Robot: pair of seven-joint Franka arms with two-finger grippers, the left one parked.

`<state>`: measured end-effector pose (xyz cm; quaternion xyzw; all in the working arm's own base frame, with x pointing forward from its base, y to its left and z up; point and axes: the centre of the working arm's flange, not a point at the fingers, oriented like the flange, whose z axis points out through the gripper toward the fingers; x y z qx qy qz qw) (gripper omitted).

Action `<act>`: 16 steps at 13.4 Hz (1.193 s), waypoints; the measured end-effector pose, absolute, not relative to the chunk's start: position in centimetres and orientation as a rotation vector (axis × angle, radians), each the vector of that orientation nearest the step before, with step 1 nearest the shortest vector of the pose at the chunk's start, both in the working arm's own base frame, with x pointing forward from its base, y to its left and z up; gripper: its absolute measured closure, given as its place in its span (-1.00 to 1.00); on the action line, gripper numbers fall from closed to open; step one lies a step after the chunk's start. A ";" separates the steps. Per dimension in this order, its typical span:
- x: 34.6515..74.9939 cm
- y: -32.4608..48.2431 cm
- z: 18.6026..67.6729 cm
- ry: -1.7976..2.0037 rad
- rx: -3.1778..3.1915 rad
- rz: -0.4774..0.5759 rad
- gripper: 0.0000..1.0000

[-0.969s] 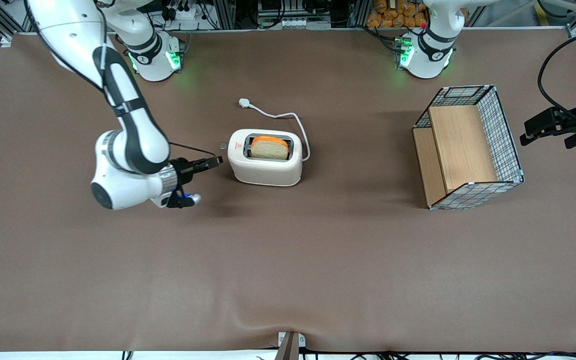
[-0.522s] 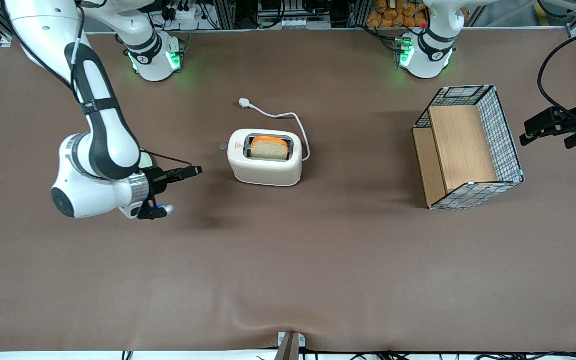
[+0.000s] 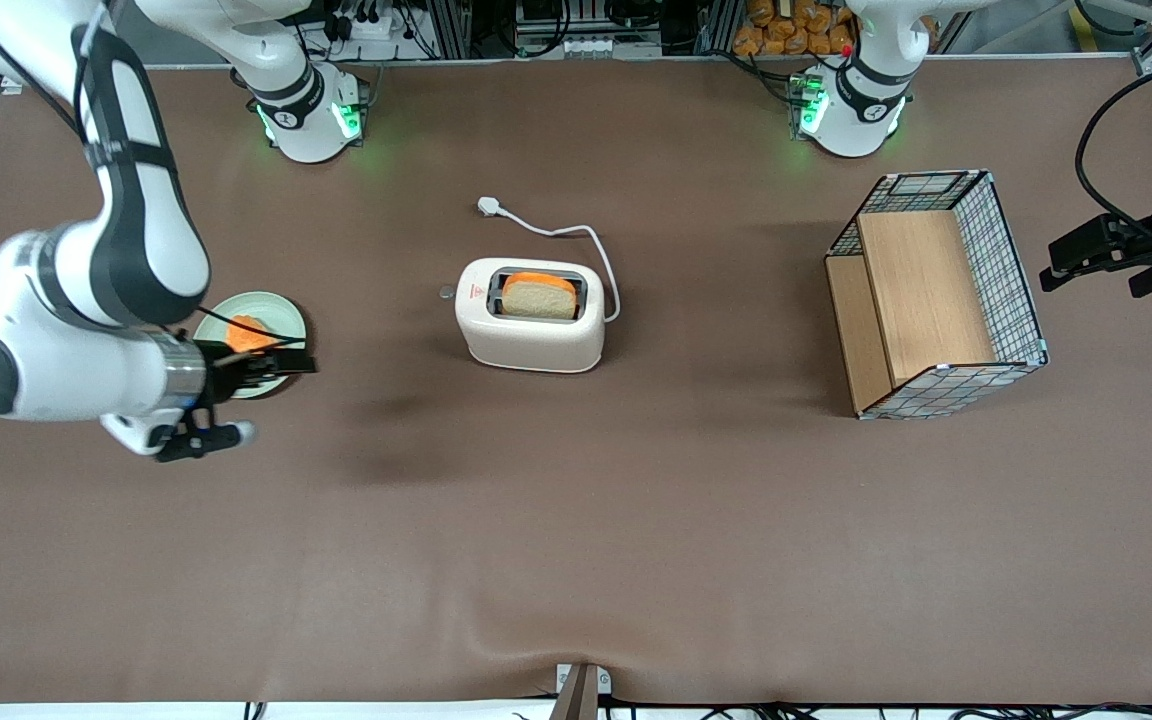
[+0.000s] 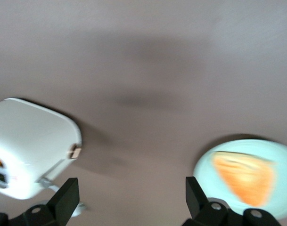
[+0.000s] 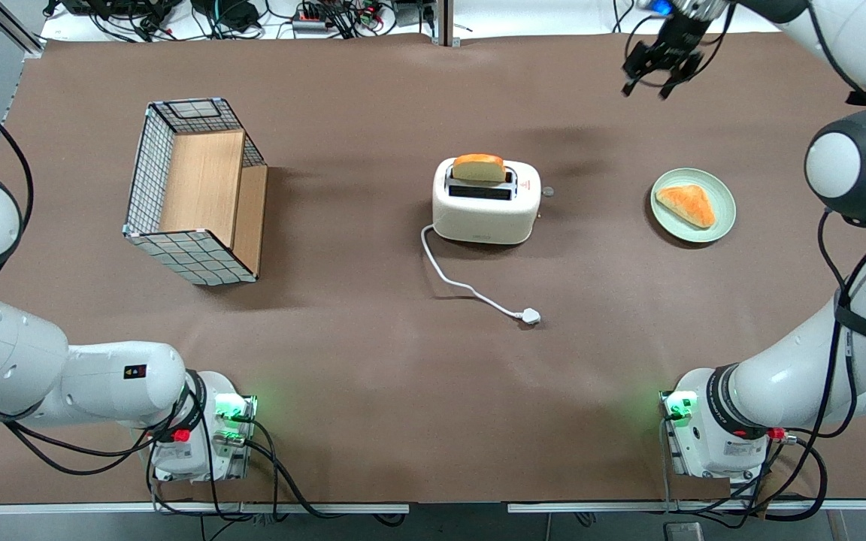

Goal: Press toaster button with right arm

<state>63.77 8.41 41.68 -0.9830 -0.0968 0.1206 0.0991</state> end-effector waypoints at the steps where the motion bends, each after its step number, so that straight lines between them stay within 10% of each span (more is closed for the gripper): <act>1: 63.7 7.6 44.0 -0.314 -2.969 0.306 -1.00; 8: 58.5 -7.1 56.9 -0.206 -3.031 0.145 -1.00; 16: 53.8 -2.2 63.5 -0.052 -3.055 0.146 -1.00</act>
